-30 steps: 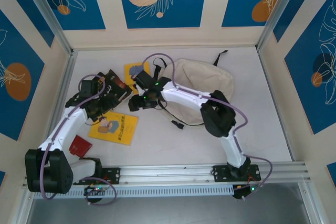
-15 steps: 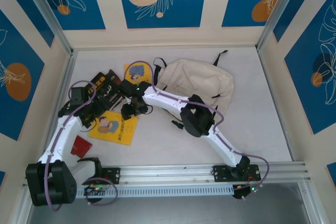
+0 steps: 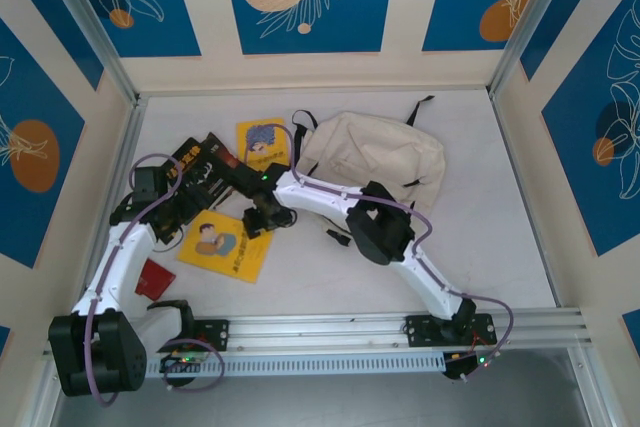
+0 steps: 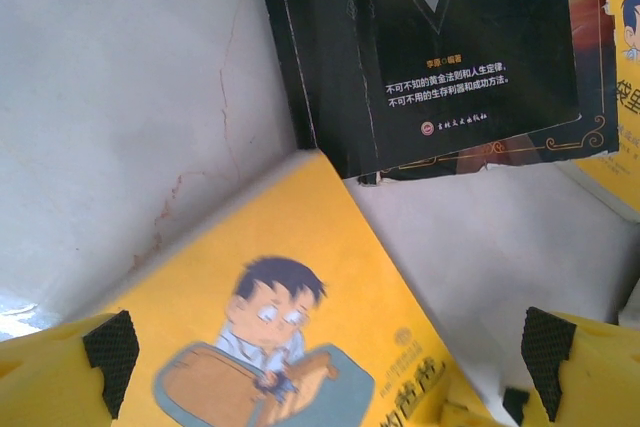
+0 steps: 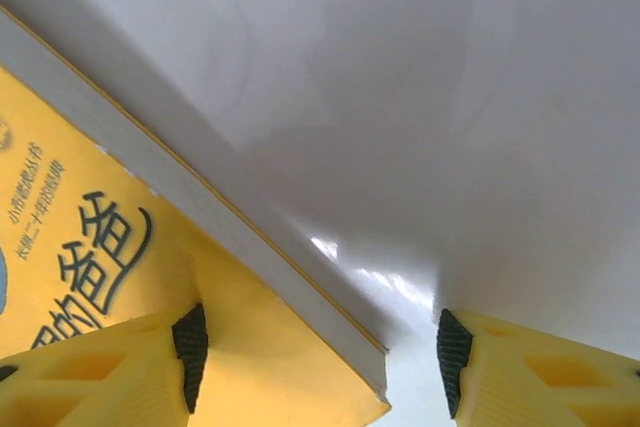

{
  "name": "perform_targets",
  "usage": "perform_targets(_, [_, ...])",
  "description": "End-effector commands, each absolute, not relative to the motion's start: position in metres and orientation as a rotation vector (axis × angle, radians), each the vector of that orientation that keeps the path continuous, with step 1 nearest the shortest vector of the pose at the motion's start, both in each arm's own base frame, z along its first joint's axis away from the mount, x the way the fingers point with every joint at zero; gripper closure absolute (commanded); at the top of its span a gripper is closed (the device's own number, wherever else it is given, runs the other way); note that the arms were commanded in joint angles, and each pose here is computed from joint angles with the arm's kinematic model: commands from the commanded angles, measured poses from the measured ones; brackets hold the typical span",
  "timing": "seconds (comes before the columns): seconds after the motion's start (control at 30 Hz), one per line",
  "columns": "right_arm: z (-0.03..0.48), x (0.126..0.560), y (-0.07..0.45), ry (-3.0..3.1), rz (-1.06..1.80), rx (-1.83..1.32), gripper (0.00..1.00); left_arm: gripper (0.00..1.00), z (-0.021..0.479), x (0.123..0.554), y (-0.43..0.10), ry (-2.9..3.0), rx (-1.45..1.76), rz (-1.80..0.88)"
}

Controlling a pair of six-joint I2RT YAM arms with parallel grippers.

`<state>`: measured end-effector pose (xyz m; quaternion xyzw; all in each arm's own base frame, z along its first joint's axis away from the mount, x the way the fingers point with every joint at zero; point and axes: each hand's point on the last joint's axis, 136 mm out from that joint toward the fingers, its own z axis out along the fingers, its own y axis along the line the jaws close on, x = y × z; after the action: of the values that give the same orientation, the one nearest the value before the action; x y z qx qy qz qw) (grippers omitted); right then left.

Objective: Pack the student bag

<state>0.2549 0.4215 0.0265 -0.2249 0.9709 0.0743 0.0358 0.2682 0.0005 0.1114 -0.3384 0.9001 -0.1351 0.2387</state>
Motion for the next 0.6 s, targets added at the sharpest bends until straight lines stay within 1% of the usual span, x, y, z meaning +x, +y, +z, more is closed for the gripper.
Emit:
perform_targets(0.0, [0.003, 0.222, 0.342, 3.140, -0.165, -0.575, 0.37, 0.00, 0.108, 0.263, -0.004, 2.483, -0.916, -0.418])
perform_targets(0.17, [0.013, 0.192, 0.309, 3.194, -0.139, -0.464, 0.38, 0.01, 0.103, 0.263, -0.015, 2.510, -0.894, -0.493])
perform_targets(0.23, [0.023, 0.188, 0.309, 3.185, -0.076, -0.471, 0.38, 0.02, 0.101, 0.262, -0.020, 2.522, -0.887, -0.527])
perform_targets(0.4, [0.060, 0.207, 0.342, 3.068, 0.164, -0.547, 0.37, 0.05, 0.088, 0.254, -0.030, 2.565, -0.894, -0.573])
perform_targets(0.5, [0.064, 0.224, 0.362, 3.055, 0.271, -0.531, 0.36, 0.06, 0.084, 0.251, -0.036, 2.582, -0.884, -0.600])
perform_targets(0.57, [0.058, 0.235, 0.368, 3.056, 0.279, -0.516, 0.36, 0.06, 0.081, 0.248, -0.040, 2.605, -0.871, -0.613])
